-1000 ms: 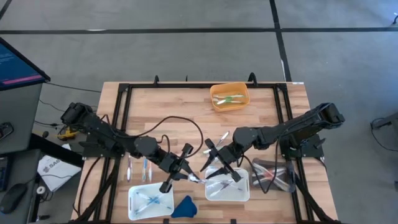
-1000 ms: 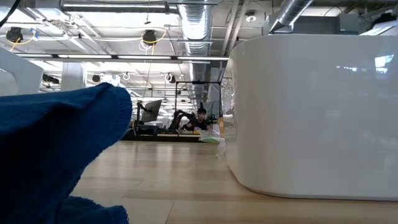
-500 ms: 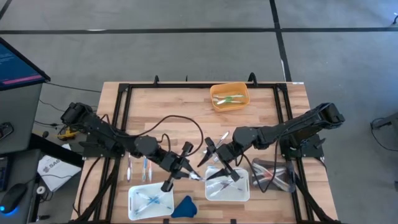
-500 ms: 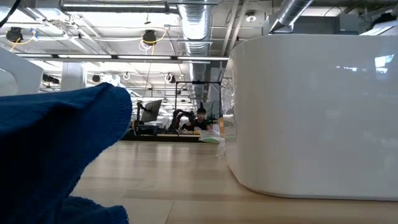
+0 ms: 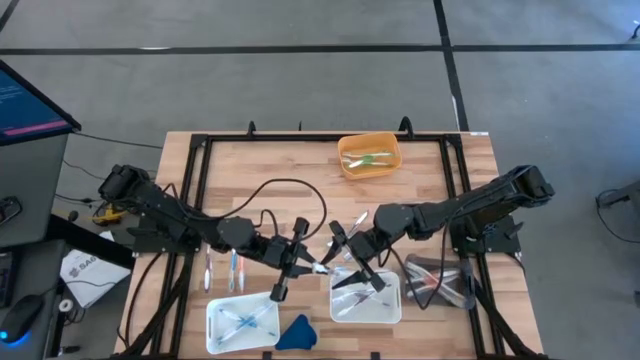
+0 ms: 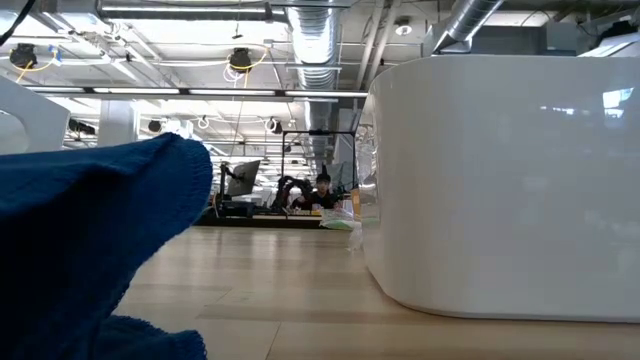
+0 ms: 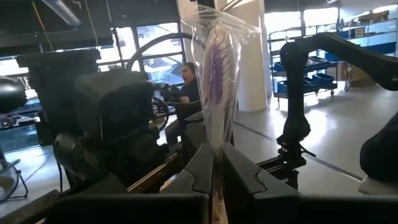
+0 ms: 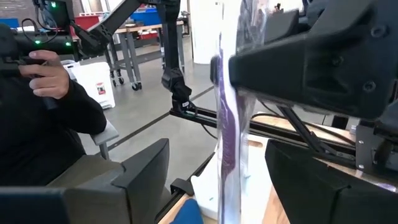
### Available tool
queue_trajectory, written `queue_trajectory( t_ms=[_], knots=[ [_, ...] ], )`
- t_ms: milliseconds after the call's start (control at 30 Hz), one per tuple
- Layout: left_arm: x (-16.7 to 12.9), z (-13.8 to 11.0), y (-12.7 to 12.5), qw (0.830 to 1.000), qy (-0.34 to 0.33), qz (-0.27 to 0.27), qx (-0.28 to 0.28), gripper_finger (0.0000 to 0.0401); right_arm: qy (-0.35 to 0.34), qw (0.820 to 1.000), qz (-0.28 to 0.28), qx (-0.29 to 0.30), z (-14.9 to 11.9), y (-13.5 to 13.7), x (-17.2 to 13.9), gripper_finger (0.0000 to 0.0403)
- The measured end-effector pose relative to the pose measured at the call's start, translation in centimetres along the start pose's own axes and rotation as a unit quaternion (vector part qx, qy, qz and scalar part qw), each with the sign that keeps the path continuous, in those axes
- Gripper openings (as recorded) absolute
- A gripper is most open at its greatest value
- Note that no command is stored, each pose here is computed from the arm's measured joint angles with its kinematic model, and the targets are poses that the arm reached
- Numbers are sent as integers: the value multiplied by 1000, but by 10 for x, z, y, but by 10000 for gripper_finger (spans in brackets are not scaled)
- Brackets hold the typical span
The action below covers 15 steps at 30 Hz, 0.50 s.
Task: Pick & Place Toothbrushes
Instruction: Put the violet toothbrush into the right white bin
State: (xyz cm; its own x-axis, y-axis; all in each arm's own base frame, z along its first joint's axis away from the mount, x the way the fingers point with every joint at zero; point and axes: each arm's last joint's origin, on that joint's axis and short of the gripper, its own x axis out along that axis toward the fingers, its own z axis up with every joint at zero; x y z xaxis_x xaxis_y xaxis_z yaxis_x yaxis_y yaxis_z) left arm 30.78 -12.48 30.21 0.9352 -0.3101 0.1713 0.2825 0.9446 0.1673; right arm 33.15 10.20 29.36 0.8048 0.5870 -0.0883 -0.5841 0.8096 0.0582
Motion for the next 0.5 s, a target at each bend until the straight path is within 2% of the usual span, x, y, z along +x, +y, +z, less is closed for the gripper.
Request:
queue_trajectory(
  t_ms=[233, 500],
  knots=[
    [0, 0, 0, 1000, 0, -1, 0, 6, 12, 1000, -18, 6, -3, -1, 0, 239],
    [0, -1, 0, 1000, 6, -2, -1, 6, 22, 999, -24, 13, -5, -1, 0, 158]
  ],
)
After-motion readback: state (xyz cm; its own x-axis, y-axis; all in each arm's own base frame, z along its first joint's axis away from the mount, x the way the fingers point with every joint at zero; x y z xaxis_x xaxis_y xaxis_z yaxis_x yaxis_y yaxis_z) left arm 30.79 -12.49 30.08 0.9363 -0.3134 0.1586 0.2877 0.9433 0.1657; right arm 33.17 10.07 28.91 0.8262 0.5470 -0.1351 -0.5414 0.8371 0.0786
